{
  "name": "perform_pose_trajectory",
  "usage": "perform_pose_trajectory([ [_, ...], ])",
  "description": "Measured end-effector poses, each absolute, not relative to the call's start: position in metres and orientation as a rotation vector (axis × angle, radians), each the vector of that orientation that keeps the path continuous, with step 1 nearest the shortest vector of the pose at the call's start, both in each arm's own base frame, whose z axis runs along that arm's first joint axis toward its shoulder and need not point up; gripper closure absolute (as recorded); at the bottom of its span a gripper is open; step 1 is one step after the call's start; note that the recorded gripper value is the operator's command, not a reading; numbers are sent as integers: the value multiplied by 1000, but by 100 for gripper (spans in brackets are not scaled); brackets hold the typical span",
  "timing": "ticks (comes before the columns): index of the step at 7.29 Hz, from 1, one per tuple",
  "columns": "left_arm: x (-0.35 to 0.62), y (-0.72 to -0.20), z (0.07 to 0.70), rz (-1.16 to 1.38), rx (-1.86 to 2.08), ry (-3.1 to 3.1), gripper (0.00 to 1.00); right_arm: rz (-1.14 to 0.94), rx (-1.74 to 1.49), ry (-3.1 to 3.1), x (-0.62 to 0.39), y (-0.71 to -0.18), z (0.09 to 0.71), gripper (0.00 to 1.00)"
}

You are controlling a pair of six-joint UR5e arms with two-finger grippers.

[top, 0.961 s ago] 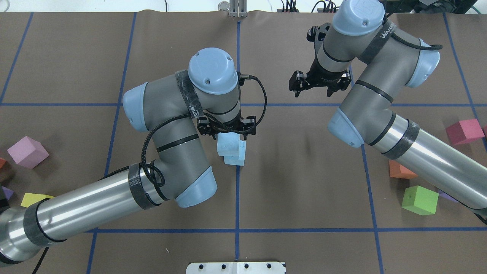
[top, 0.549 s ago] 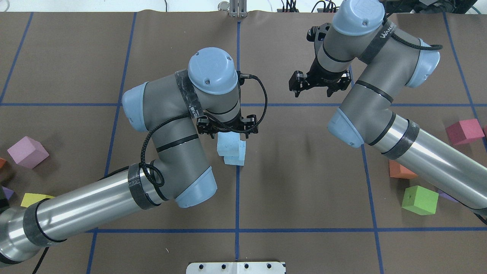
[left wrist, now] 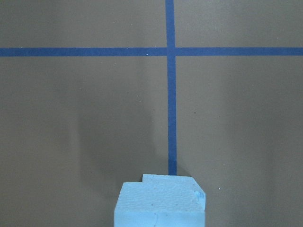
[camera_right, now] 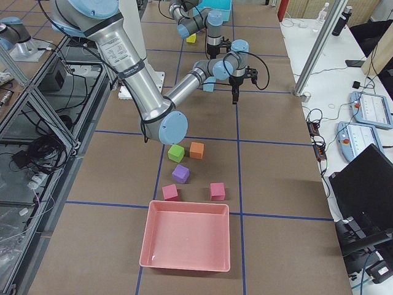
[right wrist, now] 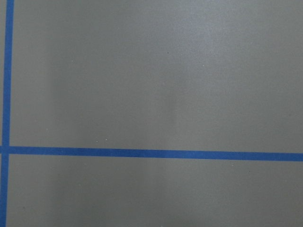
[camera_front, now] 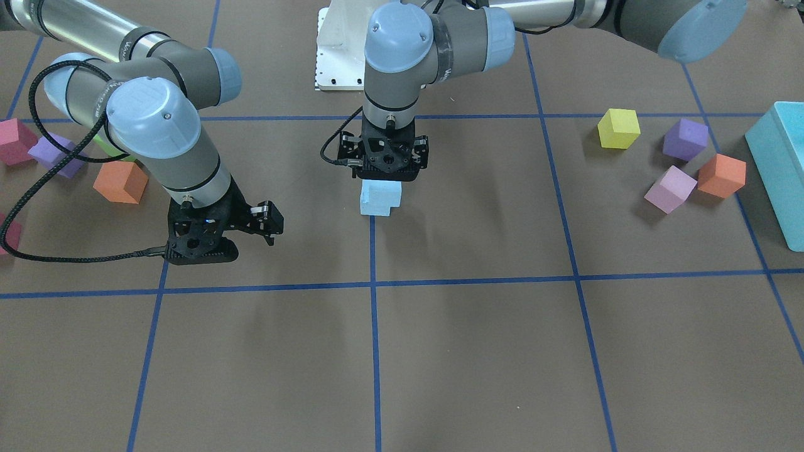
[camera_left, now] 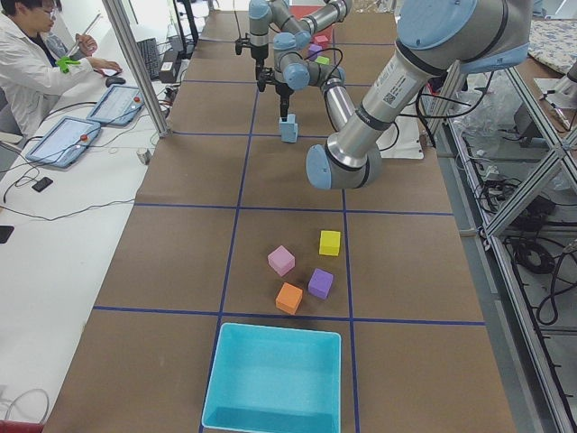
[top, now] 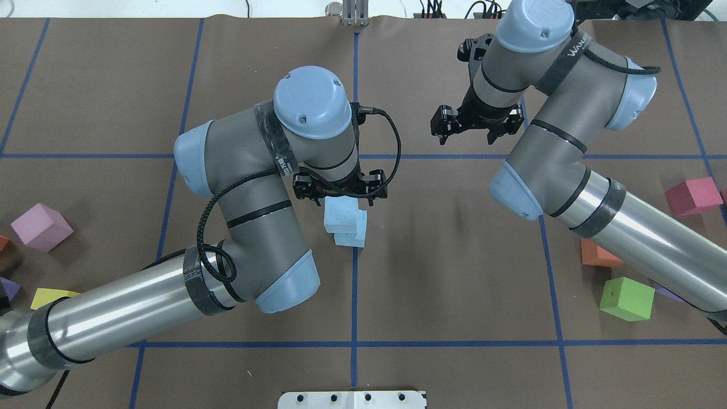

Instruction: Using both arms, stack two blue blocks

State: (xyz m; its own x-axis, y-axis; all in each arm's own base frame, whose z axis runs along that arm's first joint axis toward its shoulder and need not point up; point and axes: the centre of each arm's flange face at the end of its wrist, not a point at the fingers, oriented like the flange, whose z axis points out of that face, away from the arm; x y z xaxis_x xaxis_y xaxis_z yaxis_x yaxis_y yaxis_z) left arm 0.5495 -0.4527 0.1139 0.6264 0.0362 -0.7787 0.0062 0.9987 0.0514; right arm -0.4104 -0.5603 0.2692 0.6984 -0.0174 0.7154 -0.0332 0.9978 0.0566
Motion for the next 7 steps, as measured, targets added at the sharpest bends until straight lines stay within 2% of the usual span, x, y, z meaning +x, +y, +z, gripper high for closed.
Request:
perform_pose_trajectory([
  [3,492,-495,113,54,90,924,2,31,109,-811,-384,-569,257,0],
  [7,326,-549,160,216,203,828,2,9,213,-784,-282,-610,275,0],
])
